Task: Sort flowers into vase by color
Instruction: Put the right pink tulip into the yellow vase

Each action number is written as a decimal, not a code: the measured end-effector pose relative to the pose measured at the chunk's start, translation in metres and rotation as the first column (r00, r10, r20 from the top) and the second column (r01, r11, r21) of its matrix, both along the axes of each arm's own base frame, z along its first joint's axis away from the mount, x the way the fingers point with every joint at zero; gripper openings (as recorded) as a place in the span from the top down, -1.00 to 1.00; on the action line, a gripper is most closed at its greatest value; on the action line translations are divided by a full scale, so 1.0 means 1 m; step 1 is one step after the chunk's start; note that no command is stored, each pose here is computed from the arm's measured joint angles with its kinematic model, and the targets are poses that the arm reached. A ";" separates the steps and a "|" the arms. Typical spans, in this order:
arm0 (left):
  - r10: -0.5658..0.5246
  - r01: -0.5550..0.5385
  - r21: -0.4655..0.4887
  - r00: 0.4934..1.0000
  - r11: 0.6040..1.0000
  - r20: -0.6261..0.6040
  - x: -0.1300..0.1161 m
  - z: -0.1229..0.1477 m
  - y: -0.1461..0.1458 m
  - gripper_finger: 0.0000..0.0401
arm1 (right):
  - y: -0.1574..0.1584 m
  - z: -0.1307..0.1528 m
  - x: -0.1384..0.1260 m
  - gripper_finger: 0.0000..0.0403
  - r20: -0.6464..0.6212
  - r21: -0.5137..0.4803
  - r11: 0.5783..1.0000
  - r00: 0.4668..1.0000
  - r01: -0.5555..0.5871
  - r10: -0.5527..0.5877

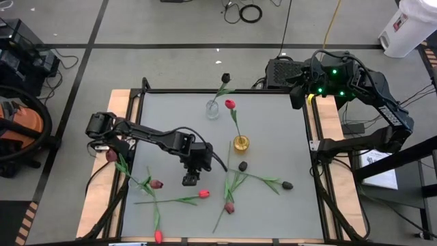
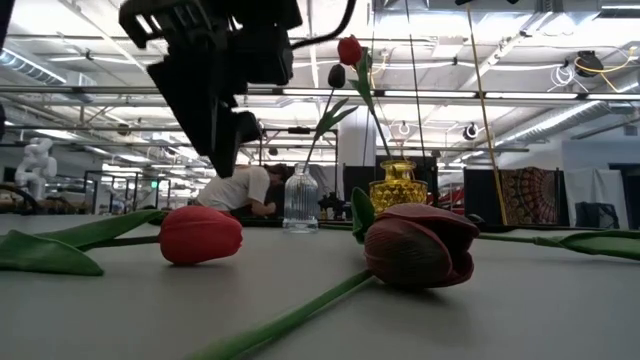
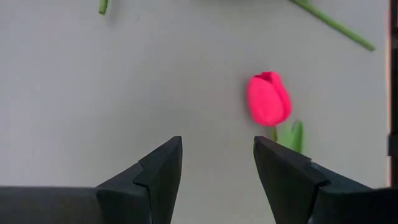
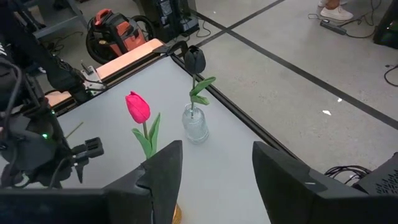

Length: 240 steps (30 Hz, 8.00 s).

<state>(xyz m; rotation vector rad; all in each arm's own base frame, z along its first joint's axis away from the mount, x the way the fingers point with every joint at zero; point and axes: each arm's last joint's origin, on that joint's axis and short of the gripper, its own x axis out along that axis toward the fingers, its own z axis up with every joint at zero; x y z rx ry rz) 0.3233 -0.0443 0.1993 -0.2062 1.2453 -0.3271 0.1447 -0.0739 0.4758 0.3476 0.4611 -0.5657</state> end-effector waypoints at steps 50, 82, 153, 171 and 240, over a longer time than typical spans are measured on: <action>-0.035 -0.006 -0.245 0.986 0.970 -0.162 0.012 -0.041 -0.023 -0.02 | 0.000 0.000 0.000 0.07 0.000 0.000 1.000 1.000 0.000 0.000; 0.142 -0.175 -0.224 0.978 0.959 -0.155 0.004 -0.069 0.018 -0.02 | 0.000 0.000 0.000 0.07 0.000 0.000 1.000 1.000 0.000 0.000; 0.122 -0.212 -0.279 0.944 0.937 -0.305 -0.010 -0.070 -0.053 -0.02 | 0.000 0.000 0.000 0.07 0.000 0.000 1.000 1.000 0.000 0.000; 0.133 -0.228 -0.291 0.940 0.929 -0.313 -0.009 -0.070 -0.055 -0.02 | 0.000 0.000 0.000 0.07 0.000 0.000 1.000 1.000 0.000 0.000; 0.032 -0.141 -0.466 0.971 0.874 -0.235 0.014 -0.042 -0.052 0.99 | 0.000 0.000 0.000 0.07 0.000 0.000 1.000 1.000 0.000 0.000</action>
